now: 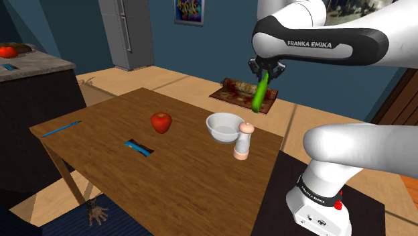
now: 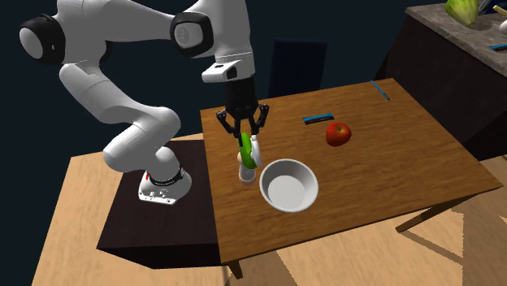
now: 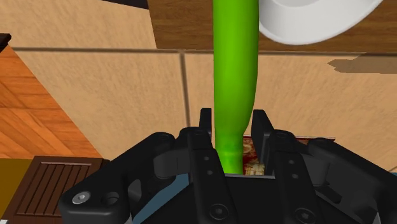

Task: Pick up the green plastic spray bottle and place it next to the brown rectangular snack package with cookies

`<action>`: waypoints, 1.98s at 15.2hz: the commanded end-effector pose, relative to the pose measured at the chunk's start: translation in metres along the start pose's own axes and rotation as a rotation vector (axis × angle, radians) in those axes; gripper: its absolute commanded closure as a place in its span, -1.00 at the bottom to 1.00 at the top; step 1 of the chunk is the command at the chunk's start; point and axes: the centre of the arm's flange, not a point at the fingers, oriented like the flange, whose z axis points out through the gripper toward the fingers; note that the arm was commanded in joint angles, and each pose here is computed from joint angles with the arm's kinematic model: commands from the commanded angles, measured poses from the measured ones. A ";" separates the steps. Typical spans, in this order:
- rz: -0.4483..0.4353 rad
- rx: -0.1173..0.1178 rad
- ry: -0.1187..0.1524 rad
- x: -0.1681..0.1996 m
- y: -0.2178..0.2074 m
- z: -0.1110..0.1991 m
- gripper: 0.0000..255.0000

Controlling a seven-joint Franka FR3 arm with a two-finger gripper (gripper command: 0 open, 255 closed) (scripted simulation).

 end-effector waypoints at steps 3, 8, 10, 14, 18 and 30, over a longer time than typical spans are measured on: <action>0.000 0.000 0.000 0.011 0.000 -0.018 1.00; 0.000 0.000 0.000 0.024 0.000 -0.041 1.00; 0.000 0.000 0.000 0.030 0.000 -0.050 1.00; 0.000 0.000 0.000 0.013 -0.016 -0.057 1.00; 0.000 0.000 0.000 -0.029 -0.048 -0.054 1.00; 0.000 0.000 0.000 -0.156 -0.142 -0.046 1.00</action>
